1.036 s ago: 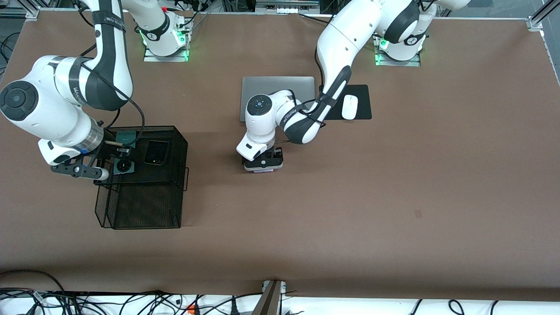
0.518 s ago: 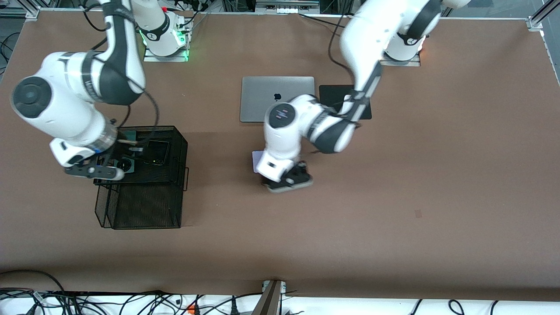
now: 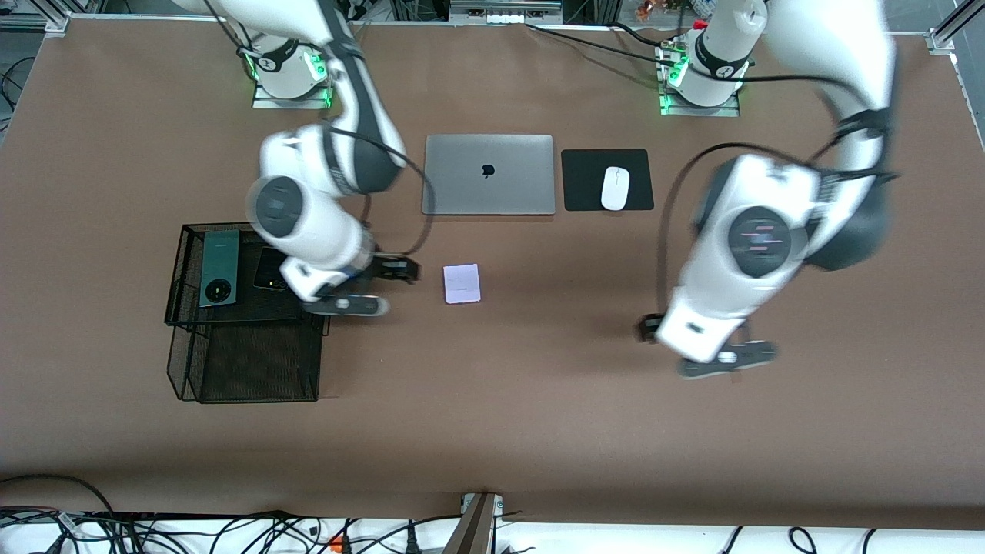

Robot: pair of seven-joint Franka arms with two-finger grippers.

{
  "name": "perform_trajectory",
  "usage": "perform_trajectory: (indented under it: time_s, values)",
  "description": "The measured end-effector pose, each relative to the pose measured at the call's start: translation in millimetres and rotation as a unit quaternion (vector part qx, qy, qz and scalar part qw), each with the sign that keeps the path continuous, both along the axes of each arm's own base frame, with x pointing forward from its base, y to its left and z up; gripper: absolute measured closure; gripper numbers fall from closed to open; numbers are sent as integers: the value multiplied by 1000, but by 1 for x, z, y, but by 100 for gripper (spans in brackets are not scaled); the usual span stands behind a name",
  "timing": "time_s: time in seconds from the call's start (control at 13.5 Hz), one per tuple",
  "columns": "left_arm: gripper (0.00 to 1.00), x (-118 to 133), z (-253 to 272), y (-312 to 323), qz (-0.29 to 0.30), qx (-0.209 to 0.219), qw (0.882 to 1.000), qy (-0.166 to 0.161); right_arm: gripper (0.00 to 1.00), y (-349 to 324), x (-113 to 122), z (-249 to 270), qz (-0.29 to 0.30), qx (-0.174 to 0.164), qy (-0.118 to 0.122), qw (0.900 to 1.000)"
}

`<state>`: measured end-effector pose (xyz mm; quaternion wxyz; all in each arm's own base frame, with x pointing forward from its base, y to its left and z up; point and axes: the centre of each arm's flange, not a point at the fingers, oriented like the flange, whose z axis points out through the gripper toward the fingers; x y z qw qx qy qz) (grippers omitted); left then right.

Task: Place phones with both arms

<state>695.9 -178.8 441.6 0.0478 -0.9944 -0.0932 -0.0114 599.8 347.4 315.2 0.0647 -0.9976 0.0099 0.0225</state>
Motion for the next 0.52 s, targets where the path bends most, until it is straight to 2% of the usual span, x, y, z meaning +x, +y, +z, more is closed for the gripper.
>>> perform_trajectory:
  time_s: [0.22,0.52]
  values:
    - [0,-3,45,89,-27,-16,999,16,0,39,-15,-59,26,-8,-12,1000]
    - [0,-31,106,164,-54,-36,997,31,0,68,-29,-105,36,-15,-36,999]
